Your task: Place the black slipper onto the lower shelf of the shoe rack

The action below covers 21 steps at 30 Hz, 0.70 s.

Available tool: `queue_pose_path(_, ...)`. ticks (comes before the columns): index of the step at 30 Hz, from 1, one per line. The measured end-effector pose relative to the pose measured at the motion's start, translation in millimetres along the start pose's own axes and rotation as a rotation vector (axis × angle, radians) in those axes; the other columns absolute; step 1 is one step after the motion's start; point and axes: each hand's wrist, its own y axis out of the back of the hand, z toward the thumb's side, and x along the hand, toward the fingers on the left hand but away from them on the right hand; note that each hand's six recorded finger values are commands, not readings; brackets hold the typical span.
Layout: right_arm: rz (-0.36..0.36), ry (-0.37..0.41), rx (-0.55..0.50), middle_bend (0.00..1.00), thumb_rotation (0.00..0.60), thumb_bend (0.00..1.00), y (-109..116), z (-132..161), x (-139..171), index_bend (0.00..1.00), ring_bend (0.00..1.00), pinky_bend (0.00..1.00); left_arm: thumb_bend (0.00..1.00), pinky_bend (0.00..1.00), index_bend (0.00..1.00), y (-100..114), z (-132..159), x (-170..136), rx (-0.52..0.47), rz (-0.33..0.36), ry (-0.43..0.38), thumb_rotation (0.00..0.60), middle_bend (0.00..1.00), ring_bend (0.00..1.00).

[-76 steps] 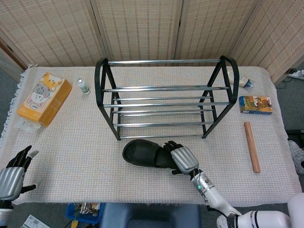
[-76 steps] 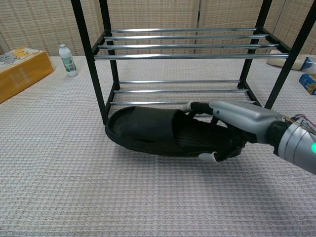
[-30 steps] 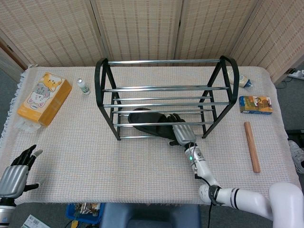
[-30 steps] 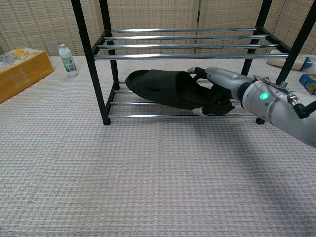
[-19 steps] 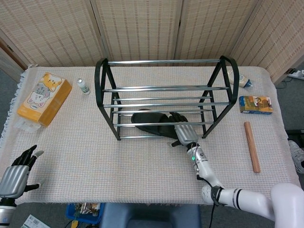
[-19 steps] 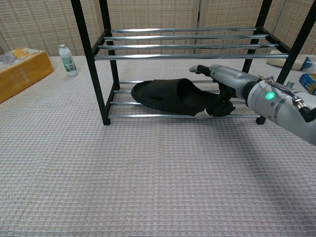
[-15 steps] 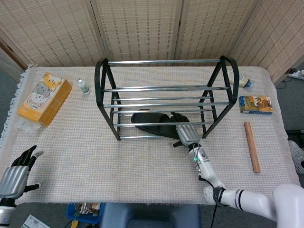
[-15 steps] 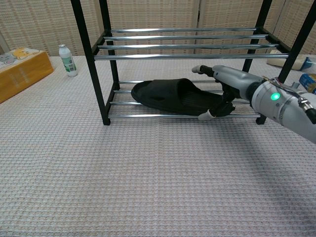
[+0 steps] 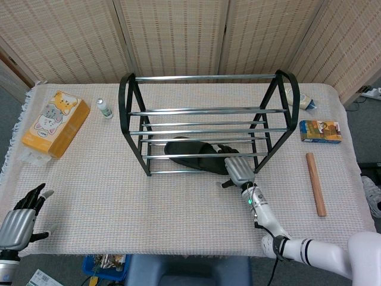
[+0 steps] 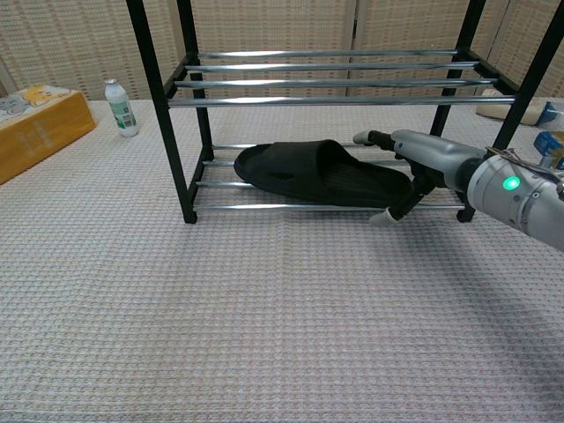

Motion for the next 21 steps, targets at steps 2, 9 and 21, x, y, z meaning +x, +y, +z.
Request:
queue_pose_path(2,-0.002,0.006,-0.016,0.0,0.6,0.21,0,-1,1,0.0,0.0,0.07,0.22,0.23,0.18,0,0,0,0.0,0.0,0.002,0.6,0.06,0.1)
queue_pose_path(9,-0.019,0.027,-0.068,0.0,0.6,0.3,-1,-7,3,0.0,0.0,0.12,0.22,0.23,0.18,-2,1,0,-0.001,-0.006,-0.002,0.6,0.06,0.1)
queue_pose_path(21,-0.012,0.038,-0.114,0.01,0.6,0.32,-11,-18,5,0.0,0.0,0.14,0.22,0.23,0.18,-2,1,-1,0.003,-0.013,0.001,0.6,0.06,0.1)
